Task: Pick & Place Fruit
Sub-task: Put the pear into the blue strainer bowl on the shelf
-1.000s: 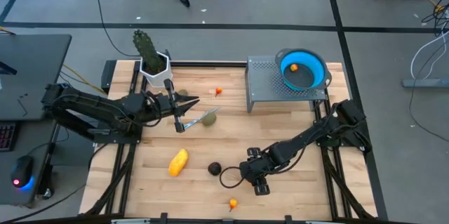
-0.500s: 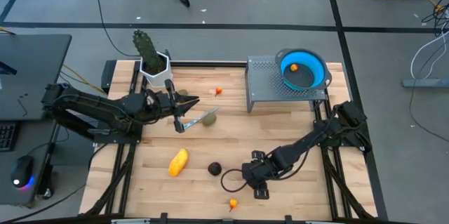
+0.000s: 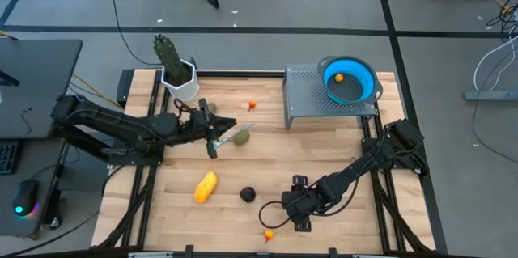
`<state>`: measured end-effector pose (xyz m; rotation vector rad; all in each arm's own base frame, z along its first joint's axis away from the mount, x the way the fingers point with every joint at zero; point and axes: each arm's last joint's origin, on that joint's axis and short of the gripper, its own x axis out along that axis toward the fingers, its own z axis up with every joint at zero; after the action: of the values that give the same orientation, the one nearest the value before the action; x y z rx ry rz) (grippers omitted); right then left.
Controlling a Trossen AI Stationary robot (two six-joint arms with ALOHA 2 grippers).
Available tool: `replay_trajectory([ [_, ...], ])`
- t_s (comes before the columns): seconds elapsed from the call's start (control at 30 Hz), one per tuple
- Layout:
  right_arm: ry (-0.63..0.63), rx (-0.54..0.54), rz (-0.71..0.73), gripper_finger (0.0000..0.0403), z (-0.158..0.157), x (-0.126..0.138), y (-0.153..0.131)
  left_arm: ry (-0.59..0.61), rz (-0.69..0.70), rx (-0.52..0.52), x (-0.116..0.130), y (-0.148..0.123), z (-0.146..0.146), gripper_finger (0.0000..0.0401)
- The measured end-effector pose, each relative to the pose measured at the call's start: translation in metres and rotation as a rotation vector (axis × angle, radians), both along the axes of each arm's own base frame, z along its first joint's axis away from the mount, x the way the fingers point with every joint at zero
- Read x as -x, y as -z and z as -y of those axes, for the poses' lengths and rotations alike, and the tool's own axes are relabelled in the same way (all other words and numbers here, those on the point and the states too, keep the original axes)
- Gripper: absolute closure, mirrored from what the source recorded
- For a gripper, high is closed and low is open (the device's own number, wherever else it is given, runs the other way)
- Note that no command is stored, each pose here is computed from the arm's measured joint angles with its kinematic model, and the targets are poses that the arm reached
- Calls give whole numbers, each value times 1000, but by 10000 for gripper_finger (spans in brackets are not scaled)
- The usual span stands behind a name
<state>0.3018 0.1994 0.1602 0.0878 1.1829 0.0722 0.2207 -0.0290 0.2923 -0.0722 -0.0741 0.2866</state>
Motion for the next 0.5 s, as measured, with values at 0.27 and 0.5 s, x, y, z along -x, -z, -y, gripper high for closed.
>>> replay_trajectory([
  [0.27,39,2,-29,142,1,13,21,5,-10,73,-12,11,3,356],
  [0.5,56,24,-7,142,3,17,28,29,11,89,-11,9,8,356],
])
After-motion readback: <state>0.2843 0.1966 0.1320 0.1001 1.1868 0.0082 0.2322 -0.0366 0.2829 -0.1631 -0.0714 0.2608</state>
